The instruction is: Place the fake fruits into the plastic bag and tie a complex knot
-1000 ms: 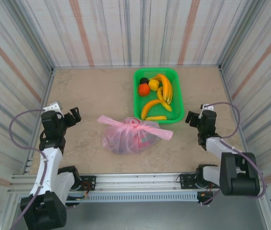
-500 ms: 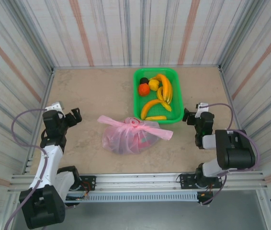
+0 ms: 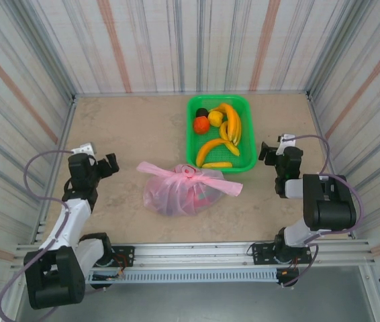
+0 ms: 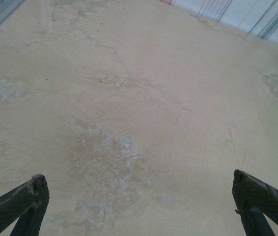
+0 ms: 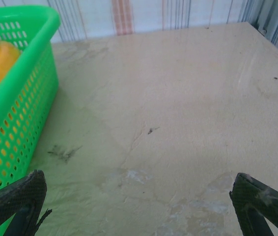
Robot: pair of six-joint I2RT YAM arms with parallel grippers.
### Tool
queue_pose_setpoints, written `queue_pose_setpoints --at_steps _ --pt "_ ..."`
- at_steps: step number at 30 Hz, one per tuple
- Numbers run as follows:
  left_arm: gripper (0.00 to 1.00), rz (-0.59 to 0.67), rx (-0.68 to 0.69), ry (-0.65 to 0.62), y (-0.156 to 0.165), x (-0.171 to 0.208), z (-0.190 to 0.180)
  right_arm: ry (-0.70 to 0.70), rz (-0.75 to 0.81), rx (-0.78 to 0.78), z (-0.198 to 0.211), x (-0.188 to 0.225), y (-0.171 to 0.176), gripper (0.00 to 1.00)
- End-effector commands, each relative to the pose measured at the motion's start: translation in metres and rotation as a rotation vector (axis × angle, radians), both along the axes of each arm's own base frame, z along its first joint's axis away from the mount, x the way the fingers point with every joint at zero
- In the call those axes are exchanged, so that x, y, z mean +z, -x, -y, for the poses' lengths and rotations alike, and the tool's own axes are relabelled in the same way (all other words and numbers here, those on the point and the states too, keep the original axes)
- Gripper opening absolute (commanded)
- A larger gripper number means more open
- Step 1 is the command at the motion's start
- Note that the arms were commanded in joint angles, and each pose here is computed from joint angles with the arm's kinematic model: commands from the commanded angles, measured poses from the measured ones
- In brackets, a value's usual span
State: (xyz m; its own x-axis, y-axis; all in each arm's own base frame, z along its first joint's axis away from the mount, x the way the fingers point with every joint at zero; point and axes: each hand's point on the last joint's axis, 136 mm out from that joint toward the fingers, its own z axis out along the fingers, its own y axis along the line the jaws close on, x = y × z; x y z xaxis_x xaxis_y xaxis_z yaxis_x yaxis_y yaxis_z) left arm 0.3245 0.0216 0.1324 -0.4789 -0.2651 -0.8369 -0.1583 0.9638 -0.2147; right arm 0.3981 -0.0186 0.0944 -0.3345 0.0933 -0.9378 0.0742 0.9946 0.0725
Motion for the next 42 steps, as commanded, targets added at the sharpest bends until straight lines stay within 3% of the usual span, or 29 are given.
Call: queue_pose_setpoints --at_steps 1,9,28,34,42 --pt "0.99 0.038 -0.01 -0.121 -0.01 0.001 -0.001 -0.019 -0.051 -0.019 0.002 -0.012 0.005 0.99" --pt "0.99 0.114 -0.046 -0.205 -0.025 -0.009 0.003 -0.004 -0.055 -0.021 0.0 -0.013 0.005 0.99" --pt "0.99 0.343 -0.234 -0.261 -0.046 -0.024 0.035 -0.004 -0.054 -0.018 0.0 -0.012 0.004 0.99" --pt "0.99 0.138 -0.216 -0.235 -0.072 -0.041 0.028 -0.004 -0.055 -0.02 0.0 -0.013 0.004 0.99" --pt "0.99 0.138 -0.209 -0.256 -0.071 -0.041 0.029 -0.005 -0.053 -0.019 0.0 -0.012 0.004 0.99"
